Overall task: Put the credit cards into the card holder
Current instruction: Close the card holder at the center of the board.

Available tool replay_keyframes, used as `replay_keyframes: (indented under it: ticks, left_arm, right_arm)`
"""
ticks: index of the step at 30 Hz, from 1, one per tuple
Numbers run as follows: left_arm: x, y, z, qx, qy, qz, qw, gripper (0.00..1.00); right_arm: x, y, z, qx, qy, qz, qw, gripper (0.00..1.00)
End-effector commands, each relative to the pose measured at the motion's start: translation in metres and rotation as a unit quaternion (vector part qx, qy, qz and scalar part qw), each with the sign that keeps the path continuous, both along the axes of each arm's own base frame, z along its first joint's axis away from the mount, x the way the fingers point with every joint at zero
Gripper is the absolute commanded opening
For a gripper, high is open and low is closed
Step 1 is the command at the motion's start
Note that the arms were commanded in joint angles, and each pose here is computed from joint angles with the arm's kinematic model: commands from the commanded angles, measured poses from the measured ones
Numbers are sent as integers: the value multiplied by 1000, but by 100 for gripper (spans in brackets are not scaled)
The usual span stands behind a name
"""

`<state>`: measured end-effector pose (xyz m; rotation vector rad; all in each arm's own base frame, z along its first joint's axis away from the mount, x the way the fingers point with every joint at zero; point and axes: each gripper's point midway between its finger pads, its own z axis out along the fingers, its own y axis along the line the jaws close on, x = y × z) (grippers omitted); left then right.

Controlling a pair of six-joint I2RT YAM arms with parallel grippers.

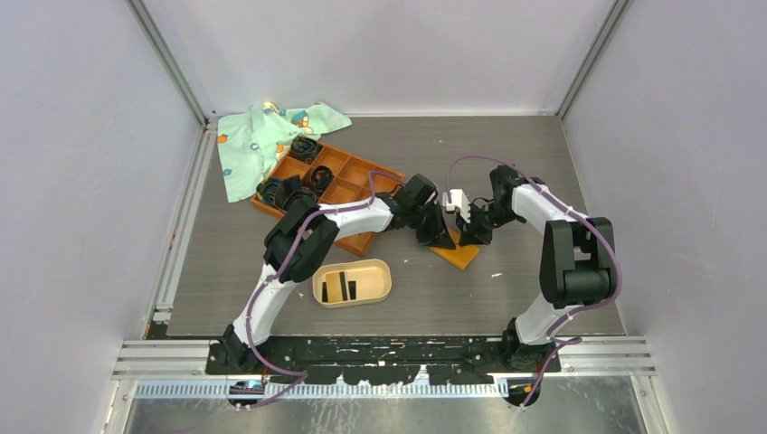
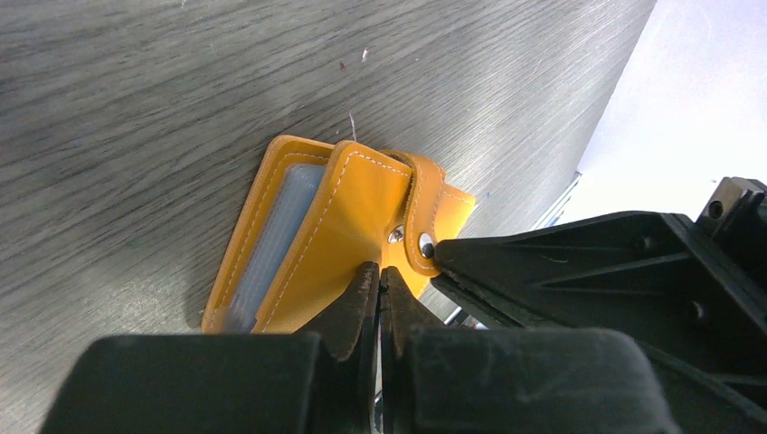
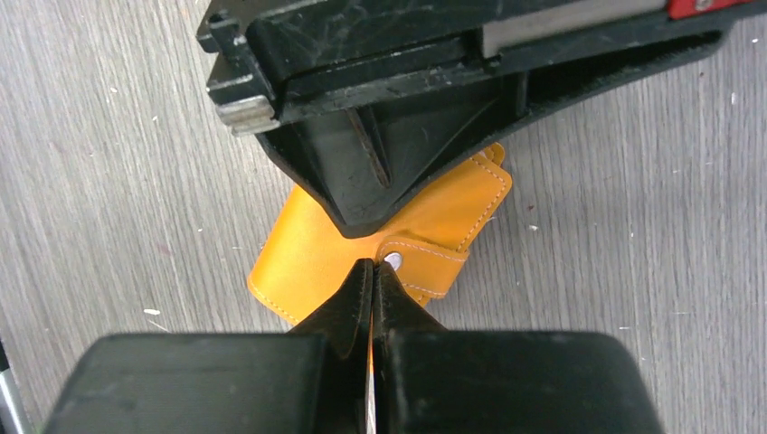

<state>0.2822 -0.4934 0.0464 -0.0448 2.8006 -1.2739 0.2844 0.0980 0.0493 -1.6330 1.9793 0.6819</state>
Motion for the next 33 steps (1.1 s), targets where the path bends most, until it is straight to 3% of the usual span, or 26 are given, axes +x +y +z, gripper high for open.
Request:
replay_keyframes:
  ticks: [1,33]
  left_arm:
    - [5,4,3,-4,-11,2,1000,1]
    - [12,11,14,-18,-16,22,999,1]
  right_arm:
    - [3,5,5,-13,-35,9,999,1]
    - [0,7,-17,-60,-34,15,997,1]
